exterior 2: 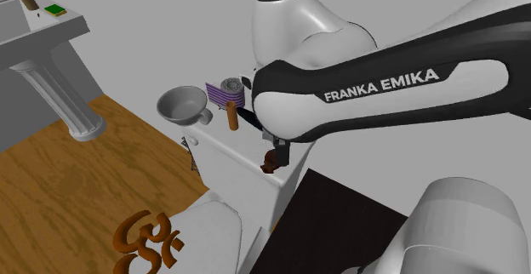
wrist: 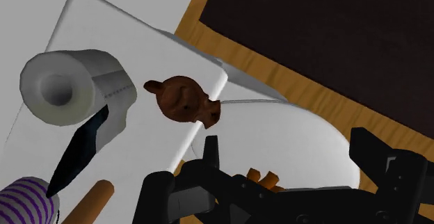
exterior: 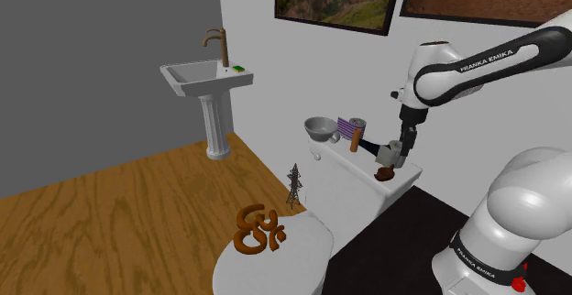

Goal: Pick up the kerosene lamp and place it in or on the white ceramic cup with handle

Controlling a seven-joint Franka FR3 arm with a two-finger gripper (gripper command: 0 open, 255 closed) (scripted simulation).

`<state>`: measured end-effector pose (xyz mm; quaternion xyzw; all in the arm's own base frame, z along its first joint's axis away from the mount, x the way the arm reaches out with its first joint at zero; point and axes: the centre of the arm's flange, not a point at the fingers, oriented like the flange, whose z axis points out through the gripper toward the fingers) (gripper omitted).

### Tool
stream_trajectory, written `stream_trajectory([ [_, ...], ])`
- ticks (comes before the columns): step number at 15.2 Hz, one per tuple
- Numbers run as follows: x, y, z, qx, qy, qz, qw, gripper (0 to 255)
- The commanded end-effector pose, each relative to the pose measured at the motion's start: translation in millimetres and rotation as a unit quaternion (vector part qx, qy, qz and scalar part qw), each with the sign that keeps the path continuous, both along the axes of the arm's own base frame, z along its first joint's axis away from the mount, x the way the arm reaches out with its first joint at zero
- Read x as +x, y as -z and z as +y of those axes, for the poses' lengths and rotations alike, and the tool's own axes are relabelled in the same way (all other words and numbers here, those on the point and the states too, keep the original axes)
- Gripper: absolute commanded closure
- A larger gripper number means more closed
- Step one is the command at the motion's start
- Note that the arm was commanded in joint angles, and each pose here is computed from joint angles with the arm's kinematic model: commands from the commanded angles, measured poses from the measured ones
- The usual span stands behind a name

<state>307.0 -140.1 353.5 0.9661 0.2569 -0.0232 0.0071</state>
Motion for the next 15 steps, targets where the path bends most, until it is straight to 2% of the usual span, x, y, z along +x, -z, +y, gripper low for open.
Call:
stream_trajectory([
  [1,3.9,21.4,-12.4,0.001,-0.018,-0.003,0.9998,0],
  [7,20.5,87.9,-51.9,0.004,-0.068,-0.005,0.9976,0],
  [15,44.6,169.9,-94.5,0.009,-0.126,-0.008,0.9920,0],
])
